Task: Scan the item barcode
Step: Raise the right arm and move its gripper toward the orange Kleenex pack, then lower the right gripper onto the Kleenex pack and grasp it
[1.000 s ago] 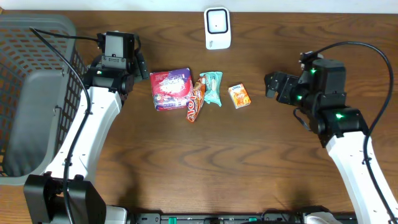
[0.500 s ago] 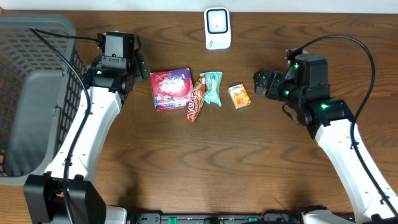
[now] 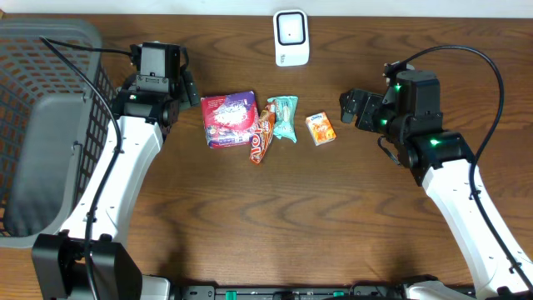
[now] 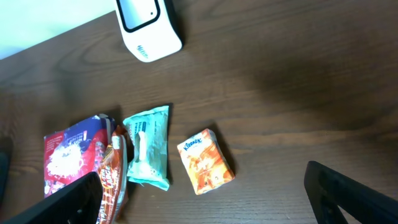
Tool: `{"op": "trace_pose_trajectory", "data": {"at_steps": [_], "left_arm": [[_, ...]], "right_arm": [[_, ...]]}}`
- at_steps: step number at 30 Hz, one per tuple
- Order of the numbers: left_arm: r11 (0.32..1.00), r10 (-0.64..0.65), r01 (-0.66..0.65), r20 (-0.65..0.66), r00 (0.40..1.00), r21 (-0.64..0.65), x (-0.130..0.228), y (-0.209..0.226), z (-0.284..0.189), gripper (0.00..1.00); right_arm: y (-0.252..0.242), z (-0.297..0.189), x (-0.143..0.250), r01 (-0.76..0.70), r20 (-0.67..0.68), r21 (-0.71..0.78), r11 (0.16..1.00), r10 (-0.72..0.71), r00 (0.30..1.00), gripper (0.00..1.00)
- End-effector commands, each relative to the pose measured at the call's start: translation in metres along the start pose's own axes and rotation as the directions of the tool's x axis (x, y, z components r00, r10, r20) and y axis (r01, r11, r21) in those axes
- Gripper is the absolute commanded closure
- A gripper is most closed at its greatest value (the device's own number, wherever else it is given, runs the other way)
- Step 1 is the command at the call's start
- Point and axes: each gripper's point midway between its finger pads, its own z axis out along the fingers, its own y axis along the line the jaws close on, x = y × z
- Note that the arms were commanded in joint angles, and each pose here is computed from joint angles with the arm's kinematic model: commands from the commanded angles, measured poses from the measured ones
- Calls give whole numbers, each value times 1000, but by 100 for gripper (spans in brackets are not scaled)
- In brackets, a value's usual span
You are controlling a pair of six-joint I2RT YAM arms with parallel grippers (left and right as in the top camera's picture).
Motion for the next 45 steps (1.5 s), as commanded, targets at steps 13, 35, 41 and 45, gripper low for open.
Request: {"op": "trace_pose_trajectory", "data": {"at_steps": [13,35,41,45], "left_arm": [[1000,11,-11,5,1000,-13,-2,3,0,0],[1000,11,-11,5,1000,-13,-2,3,0,1],[1000,11,-11,5,1000,-13,-2,3,0,1],[1000,11,-11,5,1000,-13,-2,3,0,1]], "right_arm": [[7,13,7,-43,-35,0,999,43,998,1],[0,81,41,-41,-161,-7,999,39,986,52],[5,96,57,-26,-236,-69,997,9,972,34],[6,84,48,42,-276,-64,997,-58,960,33]]}}
